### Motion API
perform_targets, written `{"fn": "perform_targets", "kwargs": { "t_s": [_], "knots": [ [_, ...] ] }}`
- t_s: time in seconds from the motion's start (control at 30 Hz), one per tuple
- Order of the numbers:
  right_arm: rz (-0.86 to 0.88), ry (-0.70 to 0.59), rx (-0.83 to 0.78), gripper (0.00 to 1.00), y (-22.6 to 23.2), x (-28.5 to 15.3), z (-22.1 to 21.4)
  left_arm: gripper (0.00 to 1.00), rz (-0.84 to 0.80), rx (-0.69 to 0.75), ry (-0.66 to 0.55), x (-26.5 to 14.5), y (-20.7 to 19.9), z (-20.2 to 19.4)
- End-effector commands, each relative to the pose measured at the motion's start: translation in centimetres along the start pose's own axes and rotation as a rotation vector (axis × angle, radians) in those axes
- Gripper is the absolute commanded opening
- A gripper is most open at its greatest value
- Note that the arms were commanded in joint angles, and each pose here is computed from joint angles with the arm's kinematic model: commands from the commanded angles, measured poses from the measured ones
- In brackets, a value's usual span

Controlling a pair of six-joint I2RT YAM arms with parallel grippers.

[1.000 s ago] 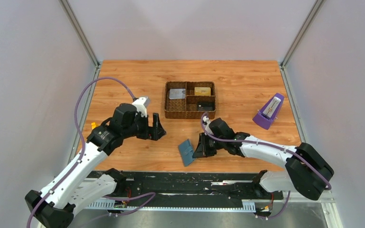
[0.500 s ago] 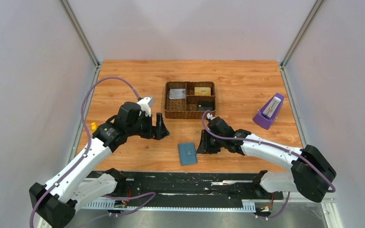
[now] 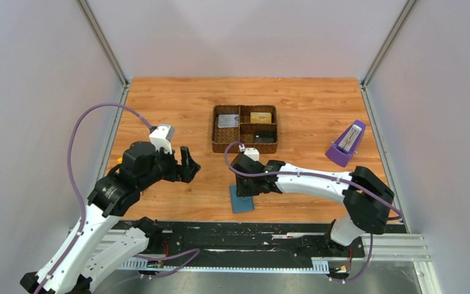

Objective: Take the credit cards out of the card holder
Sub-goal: Open the card holder at the center of the board.

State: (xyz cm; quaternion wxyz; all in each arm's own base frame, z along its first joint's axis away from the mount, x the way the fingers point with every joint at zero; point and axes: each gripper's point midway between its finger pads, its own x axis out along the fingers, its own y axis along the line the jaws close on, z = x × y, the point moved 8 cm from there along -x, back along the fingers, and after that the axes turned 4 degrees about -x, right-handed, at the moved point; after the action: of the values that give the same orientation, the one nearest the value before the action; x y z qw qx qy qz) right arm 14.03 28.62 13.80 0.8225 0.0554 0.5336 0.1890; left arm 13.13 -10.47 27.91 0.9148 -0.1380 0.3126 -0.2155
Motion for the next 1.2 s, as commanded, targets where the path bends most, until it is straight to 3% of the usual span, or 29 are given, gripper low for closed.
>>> {"fn": "perform_targets", "kwargs": {
  "t_s": [0.0,0.77,0.87,1.17],
  "knots": [
    [-0.175,-0.018,-0.005,0.30,-0.1,0.8,0.2,0.98,0.045,0.032,-0.079,-1.6,0.7,0.4],
    [-0.258,0.054,-0.055,0.32,-0.1,3.3,-1.5,0.99,0.027,0.029,-0.112,-2.0,0.7,0.2],
    [-0.269,0.061,-0.065,0.28,-0.4,3.5,-1.7,0.99,0.027,0.027,-0.103,-1.8,0.7,0.2],
    [-0.239,0.022,-0.056,0.05,-0.5,2.8,-1.5,0.97,-0.083,-0.008,-0.017,-1.3,-0.7,-0.2]
  ]
}}
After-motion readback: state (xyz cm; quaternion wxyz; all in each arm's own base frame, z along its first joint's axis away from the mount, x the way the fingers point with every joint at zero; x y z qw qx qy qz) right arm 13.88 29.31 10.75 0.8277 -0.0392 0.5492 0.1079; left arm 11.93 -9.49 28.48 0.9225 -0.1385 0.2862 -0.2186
